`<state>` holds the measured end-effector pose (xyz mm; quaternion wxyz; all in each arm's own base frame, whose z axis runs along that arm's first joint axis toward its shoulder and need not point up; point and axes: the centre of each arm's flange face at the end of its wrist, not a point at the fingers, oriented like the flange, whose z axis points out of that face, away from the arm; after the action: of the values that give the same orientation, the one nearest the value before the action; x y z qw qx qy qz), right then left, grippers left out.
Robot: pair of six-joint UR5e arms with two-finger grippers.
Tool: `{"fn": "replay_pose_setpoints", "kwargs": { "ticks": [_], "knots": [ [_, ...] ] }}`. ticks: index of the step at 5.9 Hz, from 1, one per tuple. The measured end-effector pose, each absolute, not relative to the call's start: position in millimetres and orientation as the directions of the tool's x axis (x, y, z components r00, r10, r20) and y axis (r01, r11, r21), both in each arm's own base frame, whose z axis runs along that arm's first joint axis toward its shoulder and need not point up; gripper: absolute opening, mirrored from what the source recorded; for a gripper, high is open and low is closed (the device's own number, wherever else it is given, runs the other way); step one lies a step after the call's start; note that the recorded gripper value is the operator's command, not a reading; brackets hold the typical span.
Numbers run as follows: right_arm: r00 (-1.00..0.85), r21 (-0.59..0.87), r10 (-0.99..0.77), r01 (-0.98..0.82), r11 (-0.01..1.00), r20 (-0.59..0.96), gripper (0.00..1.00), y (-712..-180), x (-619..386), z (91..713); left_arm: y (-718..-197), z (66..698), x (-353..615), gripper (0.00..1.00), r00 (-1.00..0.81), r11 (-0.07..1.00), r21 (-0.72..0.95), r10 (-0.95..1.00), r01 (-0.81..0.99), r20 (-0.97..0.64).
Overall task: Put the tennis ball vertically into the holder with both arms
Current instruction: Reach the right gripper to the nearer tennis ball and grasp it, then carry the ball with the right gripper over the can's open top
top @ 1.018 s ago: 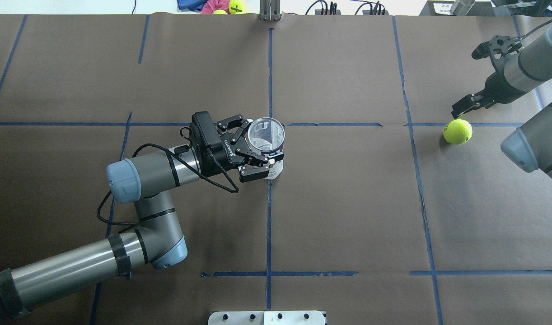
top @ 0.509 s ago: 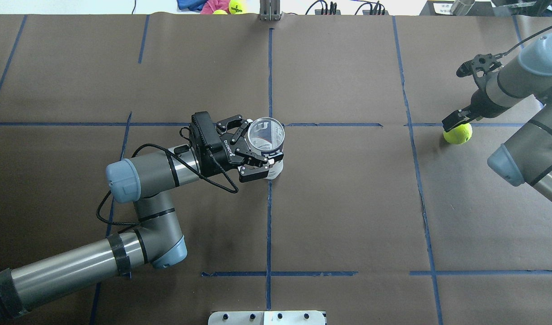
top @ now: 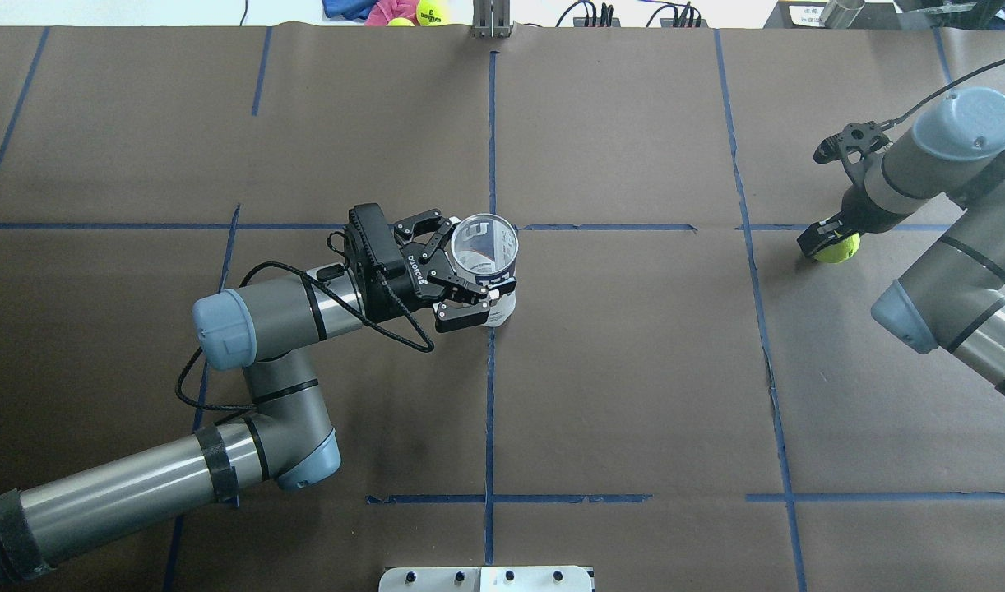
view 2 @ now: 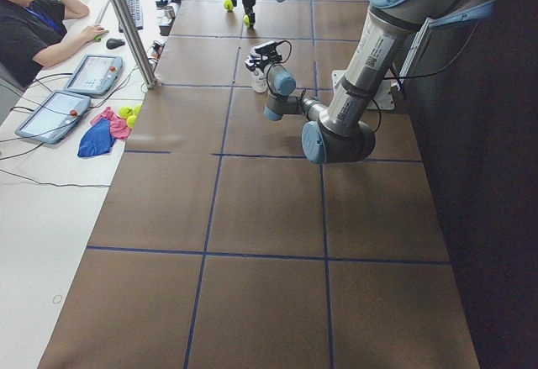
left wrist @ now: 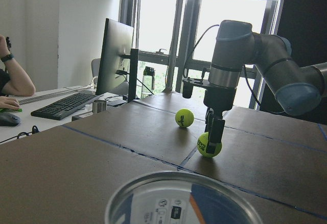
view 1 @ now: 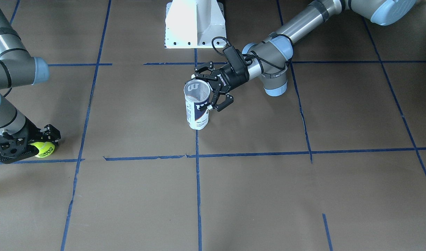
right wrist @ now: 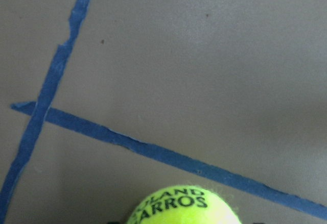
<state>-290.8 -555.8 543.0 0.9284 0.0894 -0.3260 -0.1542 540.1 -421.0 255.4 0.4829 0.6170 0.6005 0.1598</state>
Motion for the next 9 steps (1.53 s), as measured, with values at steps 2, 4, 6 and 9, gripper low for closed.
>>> {"fn": "replay_pose_setpoints", "kwargs": {
  "ticks": [2, 4, 6, 9],
  "knots": [
    [0.724, 0.288, -0.313, 0.164, 0.943, 0.615, 0.13, -566.4, -293.6, 495.4, -421.1, 257.0, 540.1, 0.99, 0.229, 0.188, 0.789, 0.894, 0.585, -0.384],
    [0.693, 0.241, -0.19, 0.024, 0.97, 0.695, 0.13, -565.5, -303.0, 365.8, -421.1, 257.3, 540.2, 0.99, 0.23, 0.188, 0.789, 0.894, 0.585, -0.384],
    [0.664, 0.152, -0.091, -0.034, 0.988, 0.742, 0.14, -521.6, -325.3, 228.4, -421.3, 256.2, 540.5, 0.99, 0.23, 0.187, 0.789, 0.895, 0.585, -0.383],
    [0.609, 0.041, 0.039, -0.118, 0.992, 0.793, 0.15, -455.5, -402.0, 87.0, -420.9, 256.8, 541.7, 0.89, 0.229, 0.189, 0.791, 0.895, 0.583, -0.382]
  ]
}}
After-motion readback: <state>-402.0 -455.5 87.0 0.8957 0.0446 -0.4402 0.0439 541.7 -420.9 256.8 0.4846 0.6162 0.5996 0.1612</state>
